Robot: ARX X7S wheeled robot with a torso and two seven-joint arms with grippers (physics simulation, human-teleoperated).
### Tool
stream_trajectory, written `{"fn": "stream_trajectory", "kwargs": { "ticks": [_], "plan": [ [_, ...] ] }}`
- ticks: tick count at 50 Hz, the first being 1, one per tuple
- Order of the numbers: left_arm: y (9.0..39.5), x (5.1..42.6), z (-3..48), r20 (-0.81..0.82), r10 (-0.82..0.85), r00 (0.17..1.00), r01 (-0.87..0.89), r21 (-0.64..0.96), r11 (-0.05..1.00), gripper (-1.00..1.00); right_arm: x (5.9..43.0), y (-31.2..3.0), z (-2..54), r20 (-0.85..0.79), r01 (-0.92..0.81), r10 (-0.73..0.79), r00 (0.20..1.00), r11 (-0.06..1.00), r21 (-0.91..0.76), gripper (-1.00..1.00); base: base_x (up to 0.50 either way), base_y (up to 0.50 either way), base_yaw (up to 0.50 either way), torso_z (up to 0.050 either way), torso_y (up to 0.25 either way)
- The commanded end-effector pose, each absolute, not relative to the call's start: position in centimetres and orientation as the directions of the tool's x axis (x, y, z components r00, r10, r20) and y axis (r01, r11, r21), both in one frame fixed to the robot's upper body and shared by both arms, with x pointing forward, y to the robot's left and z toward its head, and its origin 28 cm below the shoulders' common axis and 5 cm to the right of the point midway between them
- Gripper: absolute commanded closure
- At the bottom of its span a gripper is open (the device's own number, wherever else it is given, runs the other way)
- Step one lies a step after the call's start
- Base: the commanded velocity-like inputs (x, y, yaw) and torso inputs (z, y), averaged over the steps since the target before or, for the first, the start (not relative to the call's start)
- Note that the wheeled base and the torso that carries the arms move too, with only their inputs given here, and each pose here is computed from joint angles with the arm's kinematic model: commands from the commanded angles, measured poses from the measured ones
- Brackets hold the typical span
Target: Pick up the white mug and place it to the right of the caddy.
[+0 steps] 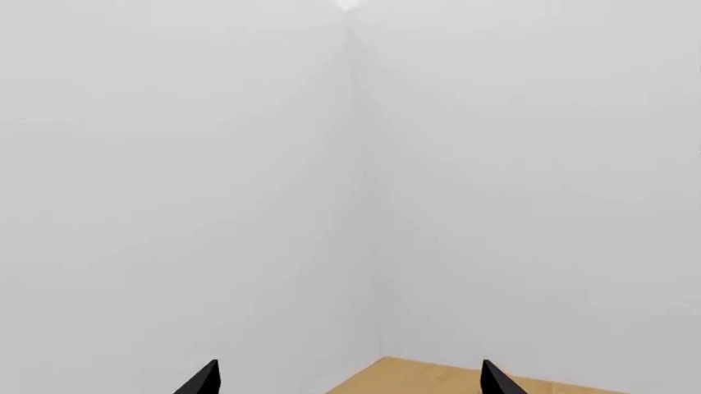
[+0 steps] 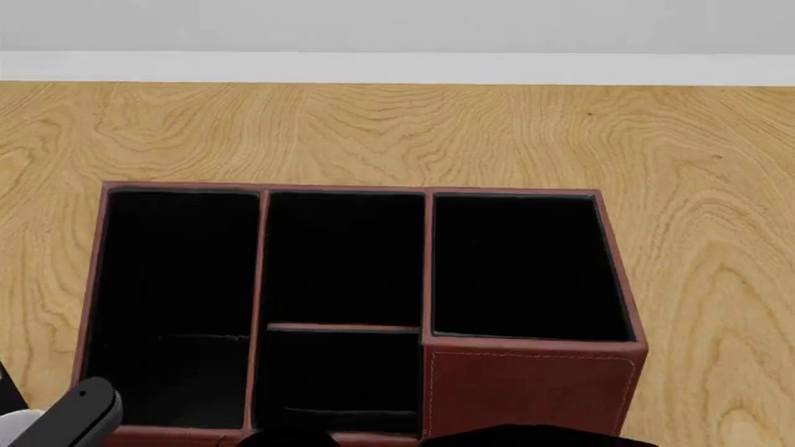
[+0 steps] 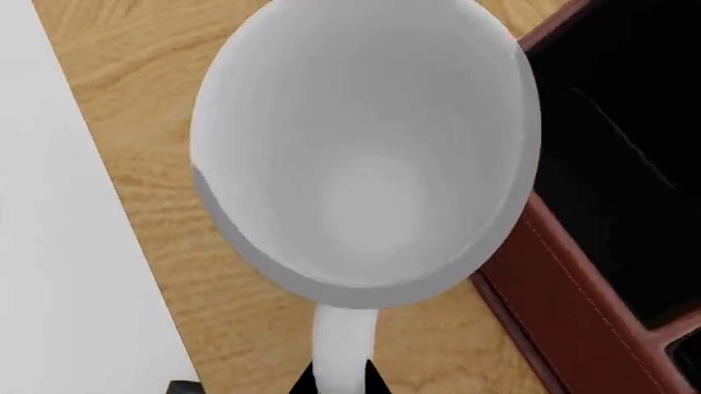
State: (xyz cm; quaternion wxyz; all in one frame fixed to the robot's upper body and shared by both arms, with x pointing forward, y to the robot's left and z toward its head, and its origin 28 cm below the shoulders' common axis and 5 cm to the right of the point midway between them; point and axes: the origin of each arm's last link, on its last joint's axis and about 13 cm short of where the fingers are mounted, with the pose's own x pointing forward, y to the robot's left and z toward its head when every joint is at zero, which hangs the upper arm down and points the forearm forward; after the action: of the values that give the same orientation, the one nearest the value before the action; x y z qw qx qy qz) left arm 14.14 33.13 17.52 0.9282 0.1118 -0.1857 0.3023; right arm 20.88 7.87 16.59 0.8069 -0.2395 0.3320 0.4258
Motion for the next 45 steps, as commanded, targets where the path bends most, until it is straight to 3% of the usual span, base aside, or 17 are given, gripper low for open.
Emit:
{"fn": "stream_trajectory", "kwargs": {
  "ticks": [1, 23, 28, 45],
  "plan": [
    [32.9, 13.8, 17.8, 0.416, 0.516, 0.749, -0.601, 0.098, 0.793, -1.00, 19.8, 7.3, 17.9, -0.684, -0.845, 0.565, 0.461, 0.516, -0.142, 1.00, 0.00, 0.00, 0.00, 0.000, 0.000],
    [32.3, 13.8, 18.0, 0.423, 0.497, 0.758, -0.584, 0.101, 0.806, -1.00, 16.7, 4.7, 22.0, -0.551, -0.832, 0.648, 0.526, 0.525, -0.178, 1.00, 0.00, 0.00, 0.00, 0.000, 0.000],
    [31.4, 15.3, 17.3, 0.402, 0.422, 0.812, -0.486, 0.066, 0.872, -1.00, 16.5, 4.2, 20.9, -0.566, -0.835, 0.644, 0.515, 0.526, -0.161, 1.00, 0.00, 0.00, 0.00, 0.000, 0.000],
    [29.5, 18.3, 16.5, 0.379, 0.342, 0.860, -0.401, 0.087, 0.912, -1.00, 16.4, 0.2, 25.1, -0.391, -0.725, 0.625, 0.676, 0.659, -0.201, 1.00, 0.00, 0.00, 0.00, 0.000, 0.001]
  ]
}}
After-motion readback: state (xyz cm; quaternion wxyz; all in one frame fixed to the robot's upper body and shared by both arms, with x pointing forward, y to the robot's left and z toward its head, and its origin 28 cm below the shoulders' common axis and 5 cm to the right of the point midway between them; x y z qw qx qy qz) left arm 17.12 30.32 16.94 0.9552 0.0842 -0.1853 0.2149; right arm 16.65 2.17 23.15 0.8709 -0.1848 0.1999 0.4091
